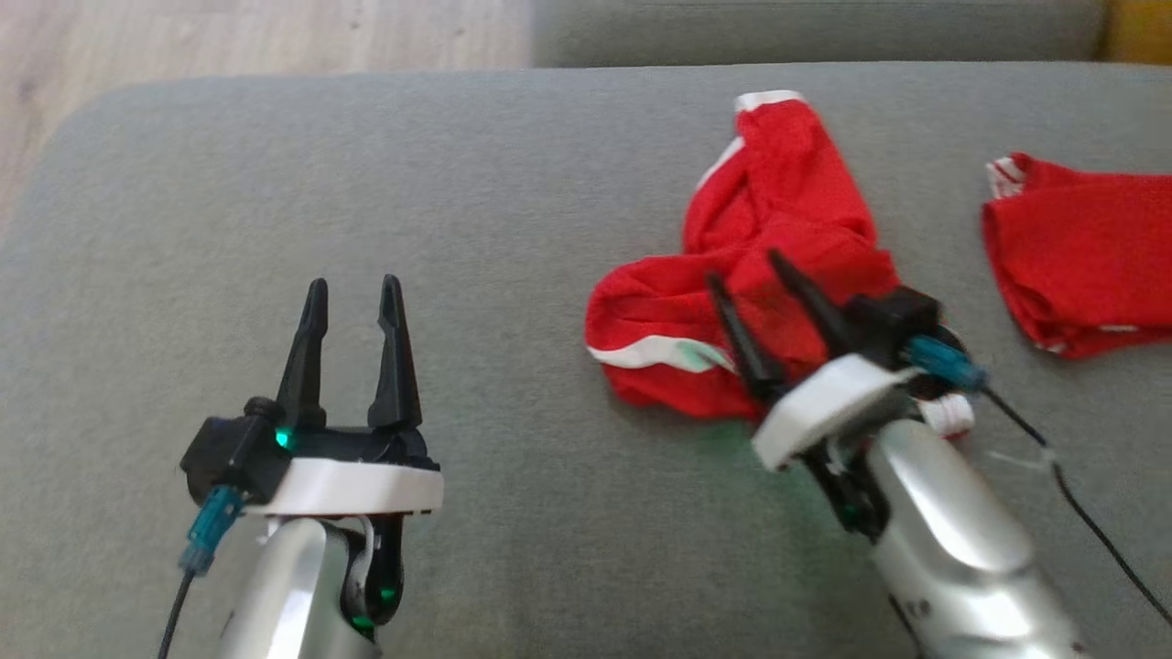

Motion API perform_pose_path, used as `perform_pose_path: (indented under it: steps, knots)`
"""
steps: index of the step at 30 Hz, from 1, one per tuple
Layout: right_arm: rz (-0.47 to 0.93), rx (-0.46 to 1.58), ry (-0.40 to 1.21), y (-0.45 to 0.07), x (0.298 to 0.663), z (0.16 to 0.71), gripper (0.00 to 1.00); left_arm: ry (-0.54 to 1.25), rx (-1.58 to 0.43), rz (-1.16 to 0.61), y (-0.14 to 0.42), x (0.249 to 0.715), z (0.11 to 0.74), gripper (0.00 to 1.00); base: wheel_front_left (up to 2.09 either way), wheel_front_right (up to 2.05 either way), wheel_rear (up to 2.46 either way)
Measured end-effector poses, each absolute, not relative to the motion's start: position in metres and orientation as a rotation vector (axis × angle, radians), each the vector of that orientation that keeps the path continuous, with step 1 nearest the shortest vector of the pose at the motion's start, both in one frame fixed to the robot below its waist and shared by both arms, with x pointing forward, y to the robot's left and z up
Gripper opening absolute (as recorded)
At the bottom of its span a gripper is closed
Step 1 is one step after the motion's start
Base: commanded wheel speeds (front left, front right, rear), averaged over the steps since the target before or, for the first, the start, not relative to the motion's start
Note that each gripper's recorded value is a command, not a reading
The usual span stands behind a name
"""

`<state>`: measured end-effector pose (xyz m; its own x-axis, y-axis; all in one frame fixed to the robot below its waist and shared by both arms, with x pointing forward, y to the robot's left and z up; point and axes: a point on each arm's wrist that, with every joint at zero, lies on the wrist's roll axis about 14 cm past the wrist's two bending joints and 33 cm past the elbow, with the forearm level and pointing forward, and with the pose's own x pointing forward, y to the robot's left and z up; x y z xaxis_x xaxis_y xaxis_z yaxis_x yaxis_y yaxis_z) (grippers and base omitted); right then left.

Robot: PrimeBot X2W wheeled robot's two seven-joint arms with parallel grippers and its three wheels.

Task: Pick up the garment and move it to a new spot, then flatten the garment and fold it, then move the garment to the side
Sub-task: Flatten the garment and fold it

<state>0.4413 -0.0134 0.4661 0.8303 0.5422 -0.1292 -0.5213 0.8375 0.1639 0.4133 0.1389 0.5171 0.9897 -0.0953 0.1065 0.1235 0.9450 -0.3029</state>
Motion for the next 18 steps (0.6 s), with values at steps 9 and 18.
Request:
perform_pose_path:
  steps: [9, 18]
  knots:
    - [0.181, 0.124, 0.128, -0.147, 0.414, 0.458, 1.00, -0.095, -0.329, -0.202, 0.108, 0.425, 0.521, 1.00, 0.00, 0.00, 0.00]
    - [0.032, 0.152, 0.153, -0.183, 0.375, 0.439, 1.00, -0.073, -0.341, -0.259, 0.088, 0.430, 0.515, 1.00, 0.00, 0.00, 0.00]
